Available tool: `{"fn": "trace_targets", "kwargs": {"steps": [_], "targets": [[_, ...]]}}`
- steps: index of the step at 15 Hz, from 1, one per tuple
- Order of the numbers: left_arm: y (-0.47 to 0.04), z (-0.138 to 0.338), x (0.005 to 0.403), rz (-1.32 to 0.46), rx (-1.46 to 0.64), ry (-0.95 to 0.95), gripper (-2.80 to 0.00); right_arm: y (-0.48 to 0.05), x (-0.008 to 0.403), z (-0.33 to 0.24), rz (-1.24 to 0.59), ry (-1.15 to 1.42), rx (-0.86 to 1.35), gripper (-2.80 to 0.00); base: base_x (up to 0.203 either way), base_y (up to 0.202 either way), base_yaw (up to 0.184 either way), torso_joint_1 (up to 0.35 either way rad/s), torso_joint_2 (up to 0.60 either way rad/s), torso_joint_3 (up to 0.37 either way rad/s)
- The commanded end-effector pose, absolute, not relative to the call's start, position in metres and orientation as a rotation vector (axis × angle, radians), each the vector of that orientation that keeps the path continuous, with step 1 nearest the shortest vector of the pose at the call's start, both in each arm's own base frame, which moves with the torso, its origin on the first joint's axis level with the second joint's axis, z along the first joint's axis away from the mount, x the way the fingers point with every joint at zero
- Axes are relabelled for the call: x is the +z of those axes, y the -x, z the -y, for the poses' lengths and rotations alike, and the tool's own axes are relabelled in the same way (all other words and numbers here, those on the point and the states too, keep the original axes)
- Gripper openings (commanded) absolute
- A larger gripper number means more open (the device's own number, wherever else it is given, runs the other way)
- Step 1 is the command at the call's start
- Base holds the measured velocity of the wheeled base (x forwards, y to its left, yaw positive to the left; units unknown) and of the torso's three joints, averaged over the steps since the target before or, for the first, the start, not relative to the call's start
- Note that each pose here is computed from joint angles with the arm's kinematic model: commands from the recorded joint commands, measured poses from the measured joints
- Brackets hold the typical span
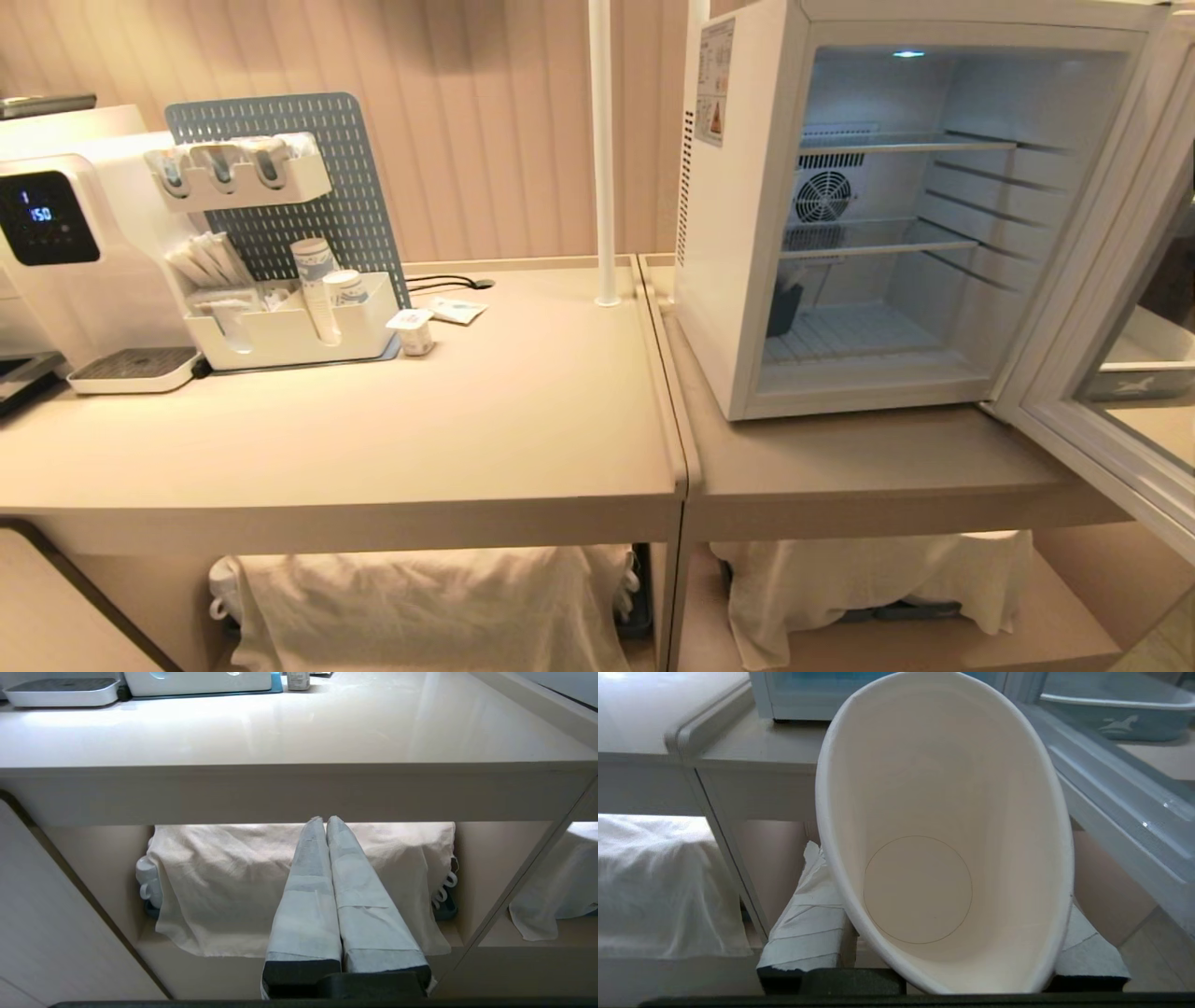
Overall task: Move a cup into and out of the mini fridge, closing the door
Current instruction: Place the paper cup on the table
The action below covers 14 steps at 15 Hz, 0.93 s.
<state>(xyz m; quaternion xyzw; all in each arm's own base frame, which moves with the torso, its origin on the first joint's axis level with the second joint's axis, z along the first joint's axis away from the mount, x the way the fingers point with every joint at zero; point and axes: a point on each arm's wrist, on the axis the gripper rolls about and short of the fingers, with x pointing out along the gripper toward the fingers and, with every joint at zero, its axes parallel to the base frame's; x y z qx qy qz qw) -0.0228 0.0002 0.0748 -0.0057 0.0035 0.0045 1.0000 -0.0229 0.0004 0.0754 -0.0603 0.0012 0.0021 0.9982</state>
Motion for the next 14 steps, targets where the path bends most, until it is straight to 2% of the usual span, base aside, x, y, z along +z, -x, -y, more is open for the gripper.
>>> {"fn": "trace_targets", "kwargs": {"steps": [1,8,14], "targets": [[0.0226,-0.0002,0.0745,-0.009,0.009,0.011,-2.8,0.0215,0.0699,-0.0004,-0.023,0.121,0.006,-2.8,0.181,0.136,-0.008,-0.001,-0.01,-0.002],[0.0226,-0.0003,0.0741,-0.012,0.012,0.012,-2.8,0.0215,0.0699,-0.0004,-0.023,0.119,0.006,-2.8,0.188,0.186,0.0,0.003,0.01,0.002],[0.0226,-0.0003,0.0741,-0.012,0.012,0.012,-2.8,0.0215,0.0699,-0.0004,-0.023,0.119,0.006,-2.8,0.005,0.008,0.0,0.0,0.0,0.0]]}}
